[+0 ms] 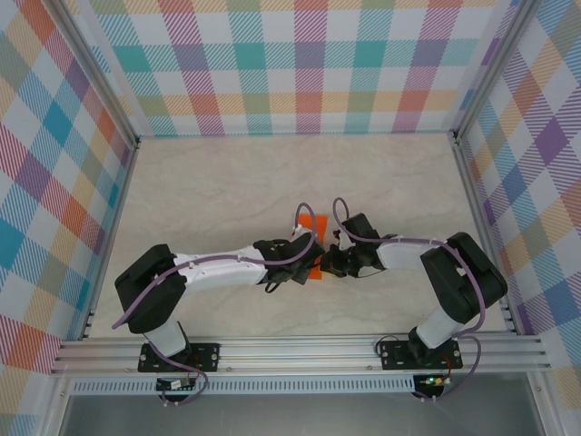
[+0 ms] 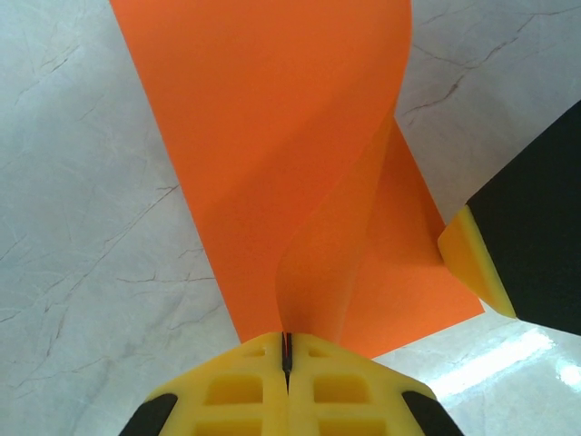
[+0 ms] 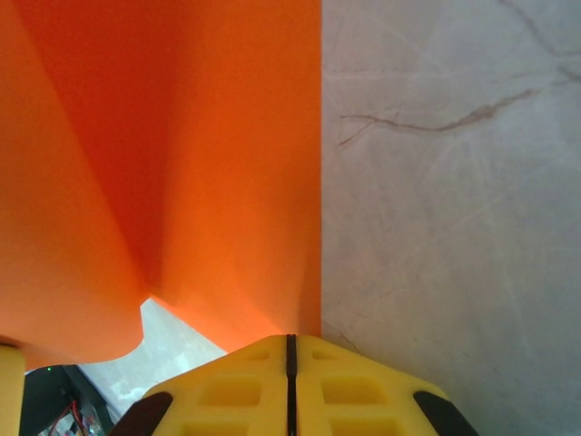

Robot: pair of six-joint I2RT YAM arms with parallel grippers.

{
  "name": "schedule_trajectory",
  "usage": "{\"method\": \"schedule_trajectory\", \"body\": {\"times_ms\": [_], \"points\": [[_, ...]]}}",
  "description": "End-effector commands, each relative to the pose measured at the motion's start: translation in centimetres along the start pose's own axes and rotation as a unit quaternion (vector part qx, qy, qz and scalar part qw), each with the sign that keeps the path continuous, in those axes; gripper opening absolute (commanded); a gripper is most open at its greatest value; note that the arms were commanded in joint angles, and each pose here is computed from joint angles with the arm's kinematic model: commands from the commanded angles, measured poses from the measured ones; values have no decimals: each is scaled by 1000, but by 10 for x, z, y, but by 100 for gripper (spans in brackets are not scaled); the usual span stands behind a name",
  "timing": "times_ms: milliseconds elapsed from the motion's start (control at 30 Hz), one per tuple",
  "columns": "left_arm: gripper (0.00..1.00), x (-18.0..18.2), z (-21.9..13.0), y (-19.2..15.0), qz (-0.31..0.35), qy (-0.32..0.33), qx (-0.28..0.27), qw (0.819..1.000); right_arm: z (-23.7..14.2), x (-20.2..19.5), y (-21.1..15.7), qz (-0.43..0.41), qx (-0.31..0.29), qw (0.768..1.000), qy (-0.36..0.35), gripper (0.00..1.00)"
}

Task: Fold a paper plane with a square sheet of paper (fold left side to right side)
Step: Fold the triangle a second time at the center of the table.

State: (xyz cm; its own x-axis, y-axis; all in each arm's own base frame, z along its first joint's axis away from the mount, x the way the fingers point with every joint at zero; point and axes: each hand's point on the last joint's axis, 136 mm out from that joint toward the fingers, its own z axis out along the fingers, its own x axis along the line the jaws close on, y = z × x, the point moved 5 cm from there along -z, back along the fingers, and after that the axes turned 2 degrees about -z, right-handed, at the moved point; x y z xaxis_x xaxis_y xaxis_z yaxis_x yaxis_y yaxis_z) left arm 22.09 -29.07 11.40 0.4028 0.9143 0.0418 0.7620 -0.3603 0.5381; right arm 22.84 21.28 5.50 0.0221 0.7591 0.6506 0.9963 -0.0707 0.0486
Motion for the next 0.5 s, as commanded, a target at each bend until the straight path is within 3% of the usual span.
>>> {"method": "schedule_trajectory", "body": {"times_ms": [0,467], "points": [[0,9,-6,1,-12,8,0,1000,1,-1,3,3,1,1000,-21,9],[0,23,9,8,-13,14,12,1000,11,-10,-1,5,30,998,-57,9]]}}
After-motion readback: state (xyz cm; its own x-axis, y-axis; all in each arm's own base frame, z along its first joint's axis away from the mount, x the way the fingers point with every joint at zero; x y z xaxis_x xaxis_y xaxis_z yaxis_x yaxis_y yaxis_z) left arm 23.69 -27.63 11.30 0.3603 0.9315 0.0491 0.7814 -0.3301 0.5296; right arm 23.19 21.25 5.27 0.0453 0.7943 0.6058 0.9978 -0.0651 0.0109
